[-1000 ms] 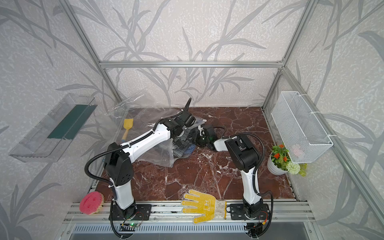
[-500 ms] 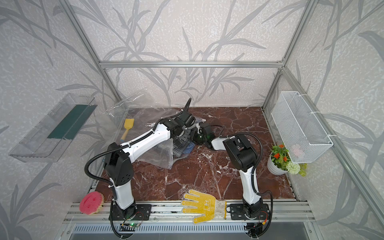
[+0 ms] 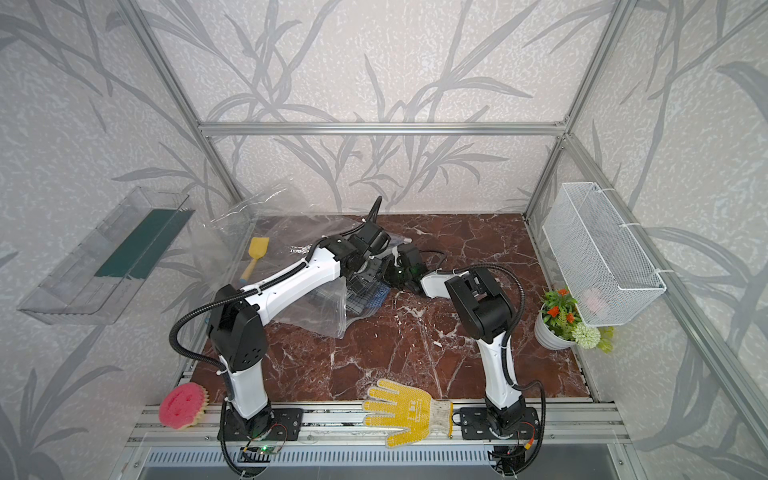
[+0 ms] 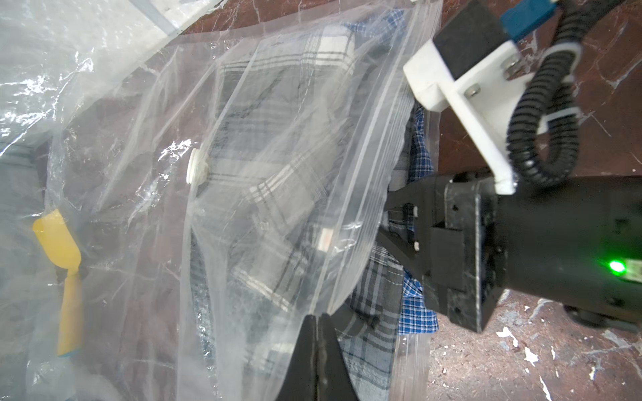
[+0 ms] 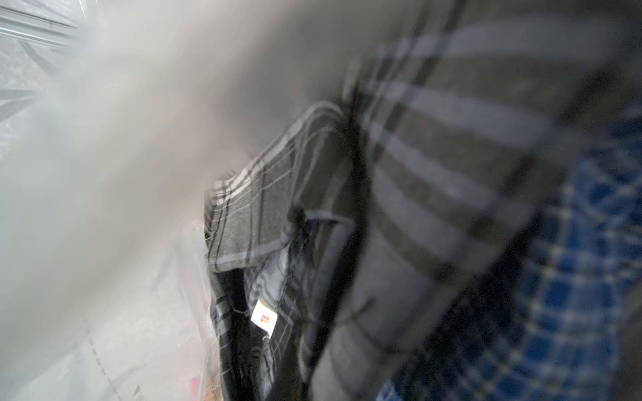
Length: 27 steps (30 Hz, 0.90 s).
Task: Take the shirt out of the vacuum bag
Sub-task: Take out the shirt from the vacuum bag.
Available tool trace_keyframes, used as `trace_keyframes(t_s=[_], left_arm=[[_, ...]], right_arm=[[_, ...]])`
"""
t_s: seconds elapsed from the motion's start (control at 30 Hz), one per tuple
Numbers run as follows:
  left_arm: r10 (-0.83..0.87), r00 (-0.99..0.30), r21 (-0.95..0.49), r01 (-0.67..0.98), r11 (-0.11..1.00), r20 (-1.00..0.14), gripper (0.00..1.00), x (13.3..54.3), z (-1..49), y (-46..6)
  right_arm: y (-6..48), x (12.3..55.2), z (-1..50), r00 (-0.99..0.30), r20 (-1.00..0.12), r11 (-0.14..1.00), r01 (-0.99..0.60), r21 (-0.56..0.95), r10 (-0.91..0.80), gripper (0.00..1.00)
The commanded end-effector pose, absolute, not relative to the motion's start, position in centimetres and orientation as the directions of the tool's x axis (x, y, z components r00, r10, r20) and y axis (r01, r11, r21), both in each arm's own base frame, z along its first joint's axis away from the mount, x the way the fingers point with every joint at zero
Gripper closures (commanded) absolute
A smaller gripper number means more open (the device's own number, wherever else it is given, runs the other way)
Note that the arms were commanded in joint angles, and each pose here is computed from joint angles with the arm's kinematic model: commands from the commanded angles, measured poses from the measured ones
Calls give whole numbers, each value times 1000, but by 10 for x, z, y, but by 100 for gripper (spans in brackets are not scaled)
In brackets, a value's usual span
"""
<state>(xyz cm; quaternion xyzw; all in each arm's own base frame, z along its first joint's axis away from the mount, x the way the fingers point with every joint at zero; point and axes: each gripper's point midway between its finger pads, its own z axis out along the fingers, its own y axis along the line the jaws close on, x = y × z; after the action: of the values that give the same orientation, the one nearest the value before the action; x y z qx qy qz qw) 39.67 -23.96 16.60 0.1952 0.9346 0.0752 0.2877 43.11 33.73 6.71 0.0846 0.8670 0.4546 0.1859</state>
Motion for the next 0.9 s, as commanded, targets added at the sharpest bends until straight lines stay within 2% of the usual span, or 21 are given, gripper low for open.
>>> trace_keyframes(t_s=[0.0,0.17,0.63,0.7,0.87], left_arm=[[380,-773,239,297,925,-509,100,398,159,-234],[370,-780,219,299,929,-505,100,400,153,-235],[336,-800,180,283,942,-497,100,407,130,-235],[326,-806,171,278,945,-494,100,410,125,-234],[306,-811,159,262,952,-498,100,416,121,-231]], right_arm=[[328,428,112,-911,-311,628,-79,774,270,97],[314,421,113,-937,-266,638,-64,767,226,98],[275,397,159,-957,-266,703,-111,703,116,98],[268,397,152,-962,-257,741,-110,663,87,99],[264,393,156,-971,-229,745,-99,659,74,99]])
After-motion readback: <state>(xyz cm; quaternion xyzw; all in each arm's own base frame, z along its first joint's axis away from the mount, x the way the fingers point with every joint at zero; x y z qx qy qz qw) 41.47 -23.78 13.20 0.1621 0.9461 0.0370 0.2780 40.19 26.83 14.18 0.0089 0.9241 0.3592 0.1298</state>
